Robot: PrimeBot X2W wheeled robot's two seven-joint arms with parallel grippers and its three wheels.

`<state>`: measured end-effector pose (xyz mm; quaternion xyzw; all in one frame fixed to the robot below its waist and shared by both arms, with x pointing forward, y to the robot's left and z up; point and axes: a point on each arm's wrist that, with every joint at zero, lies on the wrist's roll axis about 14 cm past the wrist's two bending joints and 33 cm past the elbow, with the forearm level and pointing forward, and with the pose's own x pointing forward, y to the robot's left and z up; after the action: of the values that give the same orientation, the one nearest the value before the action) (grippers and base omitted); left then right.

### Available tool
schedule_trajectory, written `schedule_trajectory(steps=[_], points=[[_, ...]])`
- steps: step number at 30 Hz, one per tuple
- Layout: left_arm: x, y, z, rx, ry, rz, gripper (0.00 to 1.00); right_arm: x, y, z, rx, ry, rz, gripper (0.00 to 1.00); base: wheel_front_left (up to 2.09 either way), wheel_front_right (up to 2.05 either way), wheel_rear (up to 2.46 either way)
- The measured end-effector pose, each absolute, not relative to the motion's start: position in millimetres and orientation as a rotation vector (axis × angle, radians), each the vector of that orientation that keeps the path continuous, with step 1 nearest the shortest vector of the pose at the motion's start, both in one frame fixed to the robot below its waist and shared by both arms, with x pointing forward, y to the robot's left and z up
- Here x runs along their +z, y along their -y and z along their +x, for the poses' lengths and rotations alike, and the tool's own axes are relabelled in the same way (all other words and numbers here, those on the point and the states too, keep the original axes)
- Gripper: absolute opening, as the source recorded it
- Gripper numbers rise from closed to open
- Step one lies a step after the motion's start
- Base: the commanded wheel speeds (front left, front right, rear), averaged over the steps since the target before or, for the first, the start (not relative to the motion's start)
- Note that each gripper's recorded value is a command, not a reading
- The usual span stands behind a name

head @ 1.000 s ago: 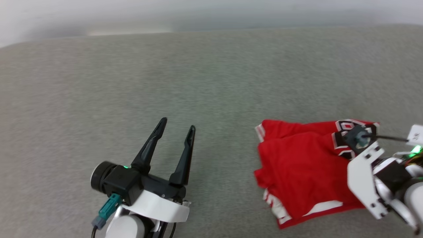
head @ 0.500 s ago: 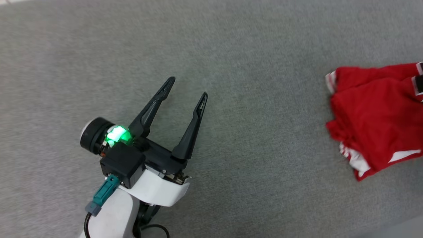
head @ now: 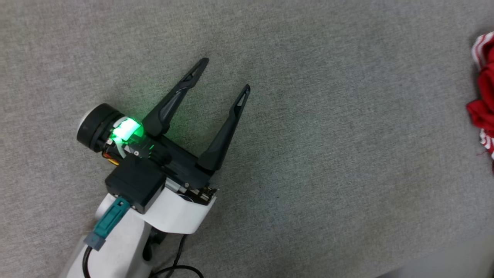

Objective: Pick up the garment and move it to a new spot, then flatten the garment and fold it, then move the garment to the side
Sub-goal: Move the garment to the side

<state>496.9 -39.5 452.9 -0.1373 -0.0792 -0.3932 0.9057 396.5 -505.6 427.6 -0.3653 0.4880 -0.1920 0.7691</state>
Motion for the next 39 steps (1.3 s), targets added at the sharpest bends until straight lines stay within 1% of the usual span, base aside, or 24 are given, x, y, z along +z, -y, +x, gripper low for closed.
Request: schedule_trajectory(steps=[5,7,8,9,10,13,18,25,28,33,39], points=[[445,34,502,-0.803,0.155,-0.273,1.0,413,517,390,-0.475,-1.08,-0.758,0.0,0.0,0.0,0.0],[445,32,503,-0.798,0.154,-0.269,1.0,412,518,392,-0.486,-1.062,-0.746,0.0,0.0,0.0,0.0],[445,32,503,-0.798,0.156,-0.266,1.0,413,518,394,-0.487,-1.05,-0.751,0.16,0.0,0.0,0.0],[446,31,503,-0.797,0.159,-0.263,1.0,415,517,397,-0.486,-1.039,-0.757,0.95,0.0,0.0,0.0],[448,31,503,-0.795,0.161,-0.261,1.0,414,515,397,-0.484,-1.033,-0.751,1.0,0.0,0.0,0.0],[453,31,500,-0.792,0.16,-0.253,1.0,420,508,404,-0.477,-0.987,-0.738,1.0,0.0,0.0,0.0],[469,25,496,-0.751,0.167,-0.261,1.0,457,492,428,-0.471,-0.824,-0.72,1.0,0.0,0.0,0.0],[497,-7,492,-0.618,0.184,-0.212,1.0,521,442,462,-0.39,-0.519,-0.641,1.0,0.0,0.0,0.0],[514,-30,488,-0.539,0.21,-0.187,1.0,548,414,472,-0.336,-0.373,-0.581,1.0,0.0,0.0,0.0],[536,-77,475,-0.384,0.236,-0.156,1.0,575,354,477,-0.21,-0.16,-0.44,1.0,0.0,0.0,0.0],[548,-119,448,-0.26,0.241,-0.111,1.0,599,286,470,-0.074,0.047,-0.255,1.0,0.0,0.0,0.0]])
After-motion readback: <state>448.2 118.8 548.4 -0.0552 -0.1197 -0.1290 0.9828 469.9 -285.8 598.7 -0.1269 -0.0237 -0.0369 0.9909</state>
